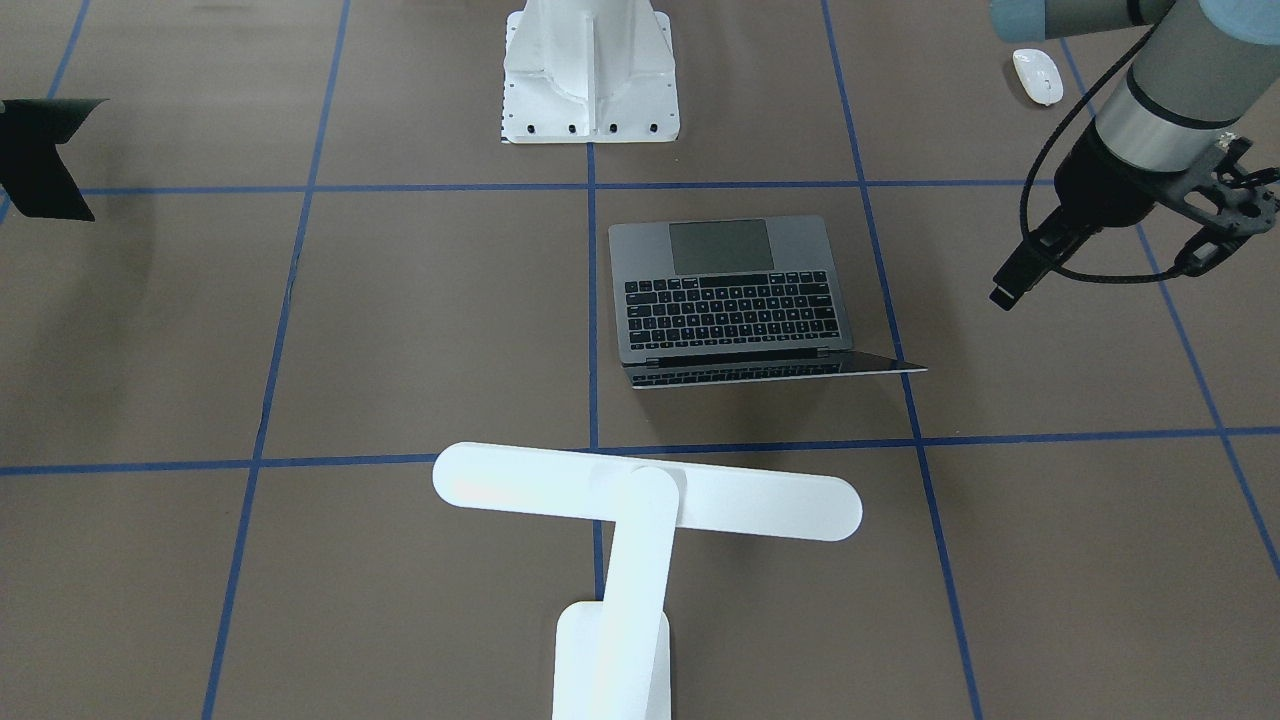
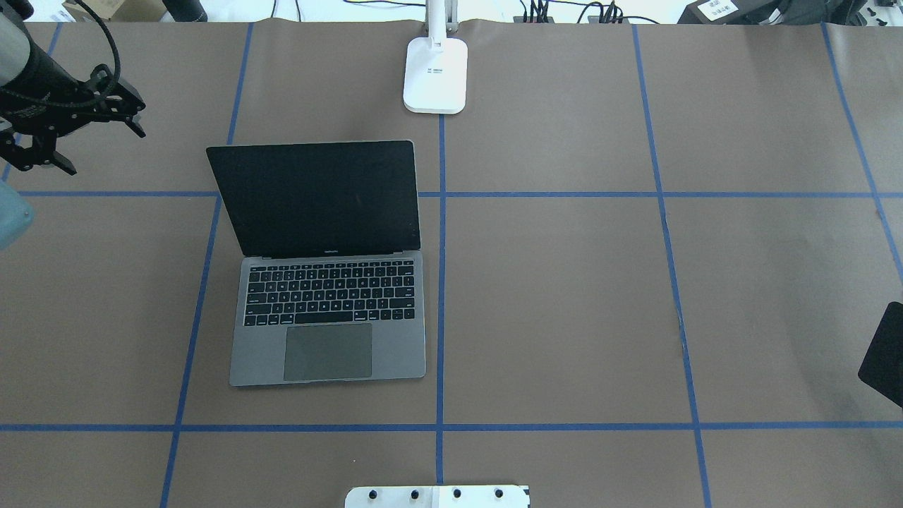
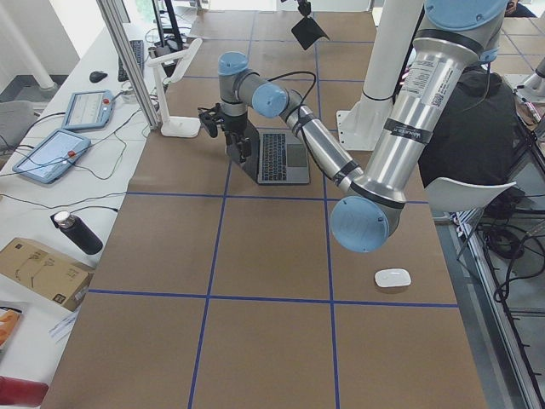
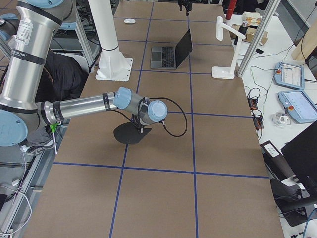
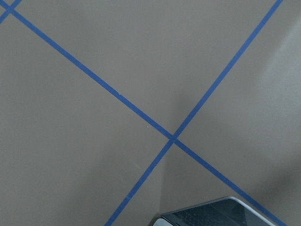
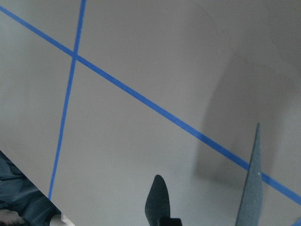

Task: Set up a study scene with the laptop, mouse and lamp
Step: 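Carry the black mouse pad with the right gripper toward the laptop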

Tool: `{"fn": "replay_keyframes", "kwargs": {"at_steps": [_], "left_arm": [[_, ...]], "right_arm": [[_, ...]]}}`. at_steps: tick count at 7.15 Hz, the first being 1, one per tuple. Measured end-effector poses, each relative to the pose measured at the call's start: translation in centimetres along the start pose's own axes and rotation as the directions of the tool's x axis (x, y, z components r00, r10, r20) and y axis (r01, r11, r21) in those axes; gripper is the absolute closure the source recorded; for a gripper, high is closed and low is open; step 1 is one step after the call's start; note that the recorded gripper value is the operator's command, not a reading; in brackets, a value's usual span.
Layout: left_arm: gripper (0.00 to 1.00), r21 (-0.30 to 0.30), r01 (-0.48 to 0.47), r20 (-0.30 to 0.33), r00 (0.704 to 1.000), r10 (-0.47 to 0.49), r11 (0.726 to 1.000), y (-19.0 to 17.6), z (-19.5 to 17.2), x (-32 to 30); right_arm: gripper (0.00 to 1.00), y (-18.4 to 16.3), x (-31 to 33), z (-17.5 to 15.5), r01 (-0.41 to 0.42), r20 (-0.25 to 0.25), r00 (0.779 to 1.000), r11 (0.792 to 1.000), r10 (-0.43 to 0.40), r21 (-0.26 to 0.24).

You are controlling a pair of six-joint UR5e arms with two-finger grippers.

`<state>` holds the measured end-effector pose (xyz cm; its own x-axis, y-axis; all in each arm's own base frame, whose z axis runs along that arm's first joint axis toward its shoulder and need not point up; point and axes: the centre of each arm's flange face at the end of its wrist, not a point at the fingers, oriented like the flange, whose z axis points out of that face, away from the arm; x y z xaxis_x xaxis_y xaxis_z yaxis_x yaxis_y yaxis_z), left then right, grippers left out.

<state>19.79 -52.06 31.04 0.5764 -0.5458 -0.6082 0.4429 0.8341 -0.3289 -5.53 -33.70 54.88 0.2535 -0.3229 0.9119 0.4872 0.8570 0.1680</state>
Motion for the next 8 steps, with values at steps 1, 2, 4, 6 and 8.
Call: {"fn": "replay_keyframes", "kwargs": {"at_steps": [1, 2, 4, 6, 8], "left_arm": [[0.0, -0.007, -0.056, 0.021, 0.998, 0.056, 0.998, -0.4, 0.9, -1.2], [0.0, -0.018, -0.123, 0.044, 0.991, 0.124, 0.992, -1.0, 1.8, -2.9], [0.0, -0.049, -0.26, 0.085, 0.961, 0.264, 0.964, -2.5, 3.5, -7.1], [0.0, -0.057, -0.29, 0.1, 0.951, 0.294, 0.955, -3.9, 3.9, -9.3], [0.0, -0.063, -0.347, 0.111, 0.929, 0.352, 0.936, -5.6, 3.8, -11.7]], "right_arm": [[1.0, -1.8, -2.5, -1.0, -0.022, -0.002, 1.0, 0.999, 0.023, 0.024], [1.0, -4.0, -5.1, -1.8, -0.052, 0.001, 0.999, 0.998, 0.052, 0.042], [1.0, -9.1, -10.6, -2.5, -0.136, 0.012, 0.991, 0.989, 0.135, 0.052], [1.0, -15.2, -18.5, -1.1, -0.232, 0.017, 0.973, 0.972, 0.232, 0.019], [1.0, -20.2, -24.4, 3.0, -0.272, -0.001, 0.962, 0.962, 0.272, -0.031]]}}
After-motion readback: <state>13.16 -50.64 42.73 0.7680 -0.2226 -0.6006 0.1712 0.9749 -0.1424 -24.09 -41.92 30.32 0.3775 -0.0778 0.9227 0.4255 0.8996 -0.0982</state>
